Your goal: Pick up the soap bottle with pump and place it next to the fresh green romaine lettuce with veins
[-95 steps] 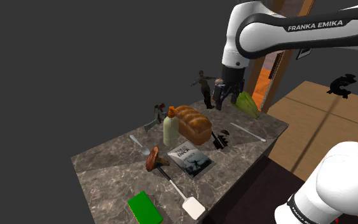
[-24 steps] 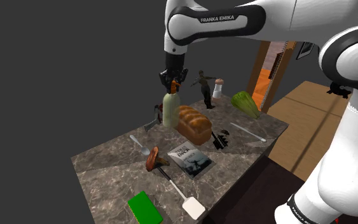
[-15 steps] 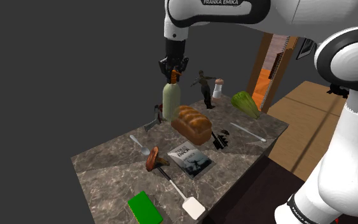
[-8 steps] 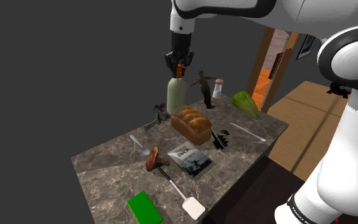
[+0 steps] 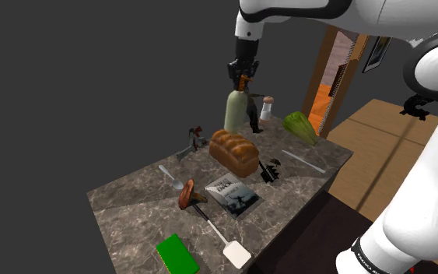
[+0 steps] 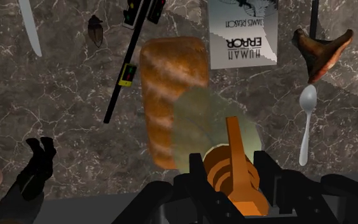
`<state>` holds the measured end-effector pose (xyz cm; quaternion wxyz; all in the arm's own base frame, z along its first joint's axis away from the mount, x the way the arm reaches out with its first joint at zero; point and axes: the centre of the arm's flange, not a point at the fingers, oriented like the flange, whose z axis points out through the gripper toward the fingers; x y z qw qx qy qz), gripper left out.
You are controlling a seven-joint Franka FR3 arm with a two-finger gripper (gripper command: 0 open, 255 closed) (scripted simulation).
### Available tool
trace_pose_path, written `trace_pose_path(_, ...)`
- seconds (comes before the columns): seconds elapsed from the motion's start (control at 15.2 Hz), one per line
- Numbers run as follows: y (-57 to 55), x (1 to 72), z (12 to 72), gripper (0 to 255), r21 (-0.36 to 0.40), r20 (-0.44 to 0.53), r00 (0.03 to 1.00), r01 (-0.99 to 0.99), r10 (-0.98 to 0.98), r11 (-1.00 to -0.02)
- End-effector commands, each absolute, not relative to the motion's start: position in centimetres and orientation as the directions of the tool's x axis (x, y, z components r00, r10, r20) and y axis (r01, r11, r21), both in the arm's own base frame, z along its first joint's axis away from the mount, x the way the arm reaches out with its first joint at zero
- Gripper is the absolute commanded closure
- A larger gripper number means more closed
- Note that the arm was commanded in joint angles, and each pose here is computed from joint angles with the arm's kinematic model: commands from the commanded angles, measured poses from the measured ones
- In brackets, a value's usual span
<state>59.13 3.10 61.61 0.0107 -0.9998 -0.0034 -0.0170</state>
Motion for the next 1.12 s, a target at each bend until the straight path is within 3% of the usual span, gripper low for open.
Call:
trace_pose_path(0.0, 0.3, 59.1, 61.8, 255, -0.021, 0.035, 0.999, 0.009, 0.008, -1.0)
trace_pose_path(1.06, -20.8, 57.6, 61.8, 255, -0.021, 0.035, 0.999, 0.009, 0.008, -1.0)
